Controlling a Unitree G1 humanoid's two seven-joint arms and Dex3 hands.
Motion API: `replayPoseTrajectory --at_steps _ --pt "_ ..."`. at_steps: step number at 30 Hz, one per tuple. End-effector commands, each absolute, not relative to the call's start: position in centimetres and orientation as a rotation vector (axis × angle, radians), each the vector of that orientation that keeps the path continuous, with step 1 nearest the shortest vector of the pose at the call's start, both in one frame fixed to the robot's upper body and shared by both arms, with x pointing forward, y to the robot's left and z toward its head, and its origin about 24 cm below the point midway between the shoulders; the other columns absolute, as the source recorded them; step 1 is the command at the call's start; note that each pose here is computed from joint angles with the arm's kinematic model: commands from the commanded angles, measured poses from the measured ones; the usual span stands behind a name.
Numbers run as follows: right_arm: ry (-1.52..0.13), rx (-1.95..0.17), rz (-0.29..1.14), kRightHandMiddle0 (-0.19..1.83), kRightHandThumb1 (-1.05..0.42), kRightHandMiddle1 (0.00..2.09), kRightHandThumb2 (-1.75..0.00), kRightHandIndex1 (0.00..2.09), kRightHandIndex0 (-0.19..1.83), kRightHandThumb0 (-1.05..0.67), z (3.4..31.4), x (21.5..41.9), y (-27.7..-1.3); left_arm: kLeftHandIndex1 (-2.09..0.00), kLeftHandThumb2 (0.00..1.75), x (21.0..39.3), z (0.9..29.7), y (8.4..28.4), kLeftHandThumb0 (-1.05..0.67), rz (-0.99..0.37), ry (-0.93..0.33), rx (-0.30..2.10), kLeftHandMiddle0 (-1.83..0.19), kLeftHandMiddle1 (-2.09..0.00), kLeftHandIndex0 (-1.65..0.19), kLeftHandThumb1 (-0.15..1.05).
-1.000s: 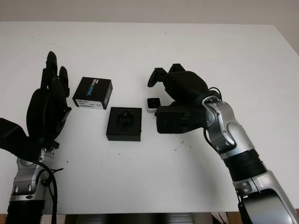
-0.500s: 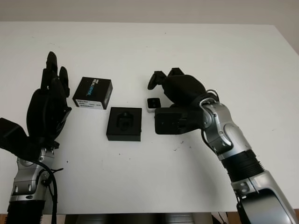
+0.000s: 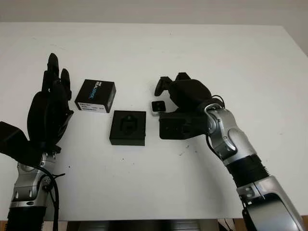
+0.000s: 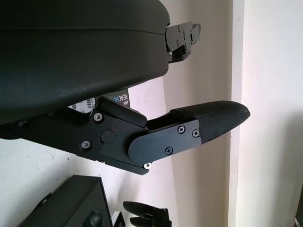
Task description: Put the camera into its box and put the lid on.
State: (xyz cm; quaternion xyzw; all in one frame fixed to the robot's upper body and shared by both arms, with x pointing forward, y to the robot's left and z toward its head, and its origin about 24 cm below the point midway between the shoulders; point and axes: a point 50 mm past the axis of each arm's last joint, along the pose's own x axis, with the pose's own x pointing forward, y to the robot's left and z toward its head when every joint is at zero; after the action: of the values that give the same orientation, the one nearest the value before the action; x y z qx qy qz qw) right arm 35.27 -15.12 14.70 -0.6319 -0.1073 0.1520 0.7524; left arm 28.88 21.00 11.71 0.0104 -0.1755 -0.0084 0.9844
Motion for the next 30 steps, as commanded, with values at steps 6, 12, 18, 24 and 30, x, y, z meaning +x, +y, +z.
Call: replayPoseTrajectory --at_steps 6,12,18,24,30 --pt "-0.238 -1.365 0.349 0.08 -0.93 1.39 -0.06 1.66 -0.07 -0.48 14.53 35.55 -15.1 0.0 0.73 28.78 11.96 21.01 -0.76 -0.024 -0.367 0.029 0.19 0.0 0.19 1.05" --pt "-0.239 -1.361 0.369 0.07 -0.96 1.53 -0.06 1.62 -0.03 -0.46 14.53 35.56 -15.1 0.0 0.73 28.8 11.91 21.01 -0.77 -0.02 -0.36 0.032 0.19 0.0 0.19 1.05" --pt "-0.247 -1.334 0.364 0.14 -0.98 1.71 -0.06 1.86 0.09 -0.39 14.36 35.63 -15.16 0.0 0.73 28.75 11.91 21.04 -0.77 -0.016 -0.359 0.032 0.19 0.0 0.19 1.05" --pt "-0.29 -1.351 0.329 0.26 -0.99 1.7 -0.05 1.67 -0.08 -0.34 14.37 35.63 -15.17 0.0 0.73 28.71 11.89 20.98 -0.76 -0.015 -0.356 0.031 0.19 0.0 0.19 1.05" --pt "-0.316 -1.307 0.297 0.26 -0.98 1.7 -0.05 0.51 0.24 -0.35 14.56 35.59 -15.3 0.0 0.74 28.71 11.85 20.97 -0.76 -0.018 -0.357 0.028 0.19 0.0 0.19 1.05"
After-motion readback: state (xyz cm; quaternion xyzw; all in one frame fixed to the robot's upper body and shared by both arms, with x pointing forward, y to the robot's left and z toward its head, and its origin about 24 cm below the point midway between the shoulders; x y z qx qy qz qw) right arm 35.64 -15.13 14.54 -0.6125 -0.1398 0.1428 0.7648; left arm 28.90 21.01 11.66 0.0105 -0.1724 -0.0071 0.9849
